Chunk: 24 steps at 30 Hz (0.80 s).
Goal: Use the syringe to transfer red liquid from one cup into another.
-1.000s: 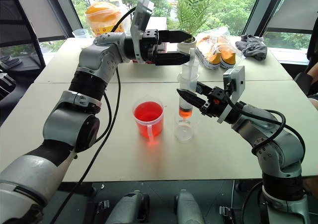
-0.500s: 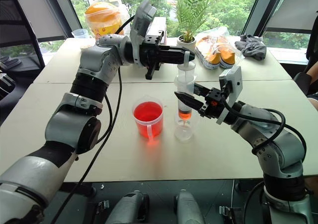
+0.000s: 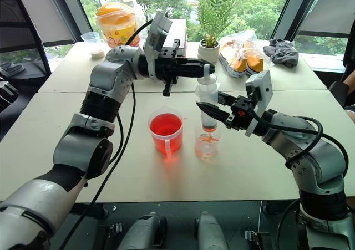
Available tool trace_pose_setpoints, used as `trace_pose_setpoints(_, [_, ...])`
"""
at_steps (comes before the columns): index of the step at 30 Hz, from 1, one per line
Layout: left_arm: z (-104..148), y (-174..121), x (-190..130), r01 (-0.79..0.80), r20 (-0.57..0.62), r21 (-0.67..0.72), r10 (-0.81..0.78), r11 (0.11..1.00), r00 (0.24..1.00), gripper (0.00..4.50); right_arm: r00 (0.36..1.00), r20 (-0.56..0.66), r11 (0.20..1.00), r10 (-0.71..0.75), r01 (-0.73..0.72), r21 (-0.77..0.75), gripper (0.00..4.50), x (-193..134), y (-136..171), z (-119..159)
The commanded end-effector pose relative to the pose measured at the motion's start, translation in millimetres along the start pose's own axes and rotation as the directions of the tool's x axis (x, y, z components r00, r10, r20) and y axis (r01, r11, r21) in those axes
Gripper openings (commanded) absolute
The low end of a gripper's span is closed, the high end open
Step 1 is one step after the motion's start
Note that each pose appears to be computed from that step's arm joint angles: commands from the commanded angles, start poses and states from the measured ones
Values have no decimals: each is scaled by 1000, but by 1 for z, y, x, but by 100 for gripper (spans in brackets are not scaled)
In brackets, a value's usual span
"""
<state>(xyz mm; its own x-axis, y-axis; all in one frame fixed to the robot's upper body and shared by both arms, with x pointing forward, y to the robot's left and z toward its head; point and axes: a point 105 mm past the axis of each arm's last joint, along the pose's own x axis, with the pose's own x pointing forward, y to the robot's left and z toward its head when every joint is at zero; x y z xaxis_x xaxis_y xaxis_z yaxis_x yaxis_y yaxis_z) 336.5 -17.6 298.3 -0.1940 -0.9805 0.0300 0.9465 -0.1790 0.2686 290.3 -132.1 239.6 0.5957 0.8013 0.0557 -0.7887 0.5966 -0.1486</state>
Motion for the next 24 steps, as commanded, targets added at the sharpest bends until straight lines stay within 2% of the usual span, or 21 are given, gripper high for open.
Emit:
trace_pose_setpoints(1, [-29,-16,18,94,-95,-61,-99,994,991,9,984,169,989,-56,78,-126,147,-9,-10,54])
trace_pose_setpoints(11, [-42,-22,26,105,-111,-91,-115,990,987,9,981,191,991,-46,69,-117,147,-9,-7,61])
trace_pose_setpoints(16, [-31,-12,24,53,-88,-98,-61,994,994,9,986,159,994,-50,65,-85,147,-8,-6,46])
trace_pose_setpoints(19, [-17,-4,20,12,-58,-95,-18,995,998,92,989,142,996,-51,60,-62,147,-7,-5,37])
trace_pose_setpoints(24, [-10,0,5,-15,-44,-105,10,994,999,318,992,120,999,-35,36,-11,147,-4,0,23])
